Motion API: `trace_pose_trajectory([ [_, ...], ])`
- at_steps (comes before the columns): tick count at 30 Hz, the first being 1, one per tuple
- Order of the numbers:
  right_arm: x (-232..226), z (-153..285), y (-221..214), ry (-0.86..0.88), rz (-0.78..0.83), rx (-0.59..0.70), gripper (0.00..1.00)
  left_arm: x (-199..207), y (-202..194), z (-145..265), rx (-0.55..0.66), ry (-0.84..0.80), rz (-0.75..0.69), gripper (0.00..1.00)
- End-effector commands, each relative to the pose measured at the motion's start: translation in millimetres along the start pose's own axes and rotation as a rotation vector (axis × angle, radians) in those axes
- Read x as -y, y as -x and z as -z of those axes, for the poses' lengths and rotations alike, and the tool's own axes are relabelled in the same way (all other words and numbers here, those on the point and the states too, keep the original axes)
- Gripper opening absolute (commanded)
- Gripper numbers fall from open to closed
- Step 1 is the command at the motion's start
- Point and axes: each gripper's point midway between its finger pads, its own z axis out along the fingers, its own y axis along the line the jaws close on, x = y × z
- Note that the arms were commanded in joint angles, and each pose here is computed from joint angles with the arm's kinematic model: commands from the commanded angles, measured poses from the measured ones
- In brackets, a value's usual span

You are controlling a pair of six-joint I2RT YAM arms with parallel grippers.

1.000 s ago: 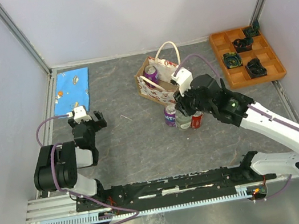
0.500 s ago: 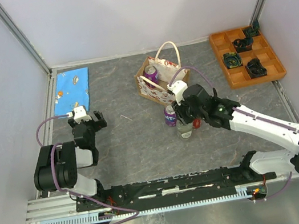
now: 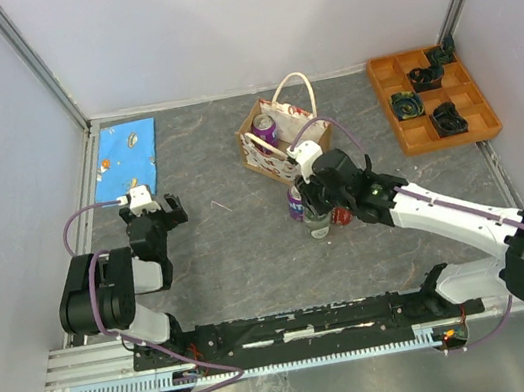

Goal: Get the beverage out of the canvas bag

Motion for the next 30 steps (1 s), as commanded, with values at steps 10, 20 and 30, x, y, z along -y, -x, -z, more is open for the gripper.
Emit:
trace_pose_trajectory([
  [10,5,2,31,-0.041,-0.008,0.117,0.61,-1,21,-6,0.067,0.008,-0.065,0.99],
  [20,12,21,61,-0.081,0.002,0.174,0.99,-1,21,-6,0.066,0.007,-0.065,0.99],
  [30,26,49,174,-0.158,0.043,0.358,0.96,-1,21,-6,0.066,0.008,-0.065,0.99],
])
